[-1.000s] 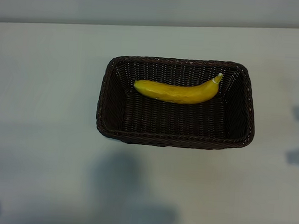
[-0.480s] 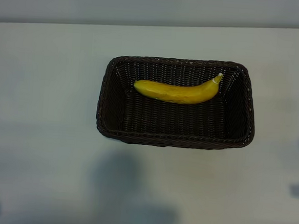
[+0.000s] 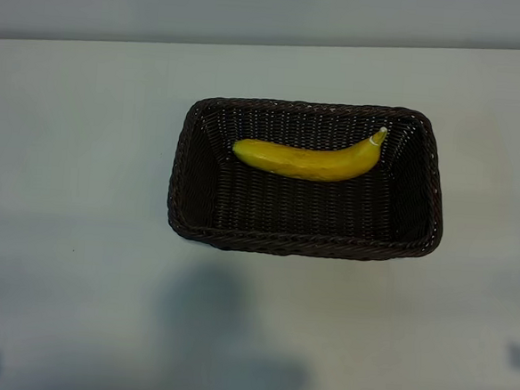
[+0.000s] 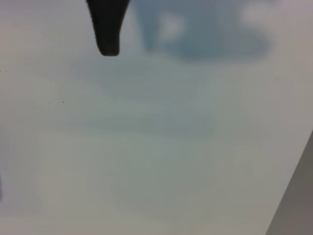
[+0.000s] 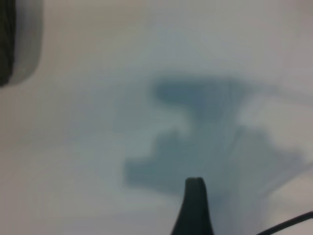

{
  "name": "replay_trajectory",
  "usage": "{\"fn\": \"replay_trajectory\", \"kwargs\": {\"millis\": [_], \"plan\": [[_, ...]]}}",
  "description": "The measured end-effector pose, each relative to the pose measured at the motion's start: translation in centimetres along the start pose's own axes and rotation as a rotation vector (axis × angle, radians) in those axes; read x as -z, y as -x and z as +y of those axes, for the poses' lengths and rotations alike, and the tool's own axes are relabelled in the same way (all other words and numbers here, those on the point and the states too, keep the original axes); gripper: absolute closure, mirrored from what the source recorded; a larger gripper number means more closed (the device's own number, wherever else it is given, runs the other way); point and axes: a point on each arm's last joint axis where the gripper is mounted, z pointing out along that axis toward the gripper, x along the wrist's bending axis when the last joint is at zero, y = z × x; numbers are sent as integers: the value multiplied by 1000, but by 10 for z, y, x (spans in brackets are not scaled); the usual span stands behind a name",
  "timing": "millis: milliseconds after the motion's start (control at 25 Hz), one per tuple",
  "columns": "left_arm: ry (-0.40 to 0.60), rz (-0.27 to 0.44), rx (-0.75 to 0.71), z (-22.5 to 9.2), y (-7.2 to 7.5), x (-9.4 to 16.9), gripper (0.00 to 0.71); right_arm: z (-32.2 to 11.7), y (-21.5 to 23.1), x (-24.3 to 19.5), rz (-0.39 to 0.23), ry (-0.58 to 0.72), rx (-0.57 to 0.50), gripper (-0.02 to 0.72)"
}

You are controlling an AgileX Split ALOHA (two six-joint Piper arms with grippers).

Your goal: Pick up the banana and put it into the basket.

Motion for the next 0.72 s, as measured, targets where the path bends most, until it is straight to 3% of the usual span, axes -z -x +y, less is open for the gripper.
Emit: {"fn": "replay_trajectory", "kwargs": {"millis": [440,720], "plan": [[0,0,0,0,0,0,150,-23,1,30,-1,254,-11,107],[0,0,-1,0,0,0,150,-25,1,32,-1,269,-11,107]]}}
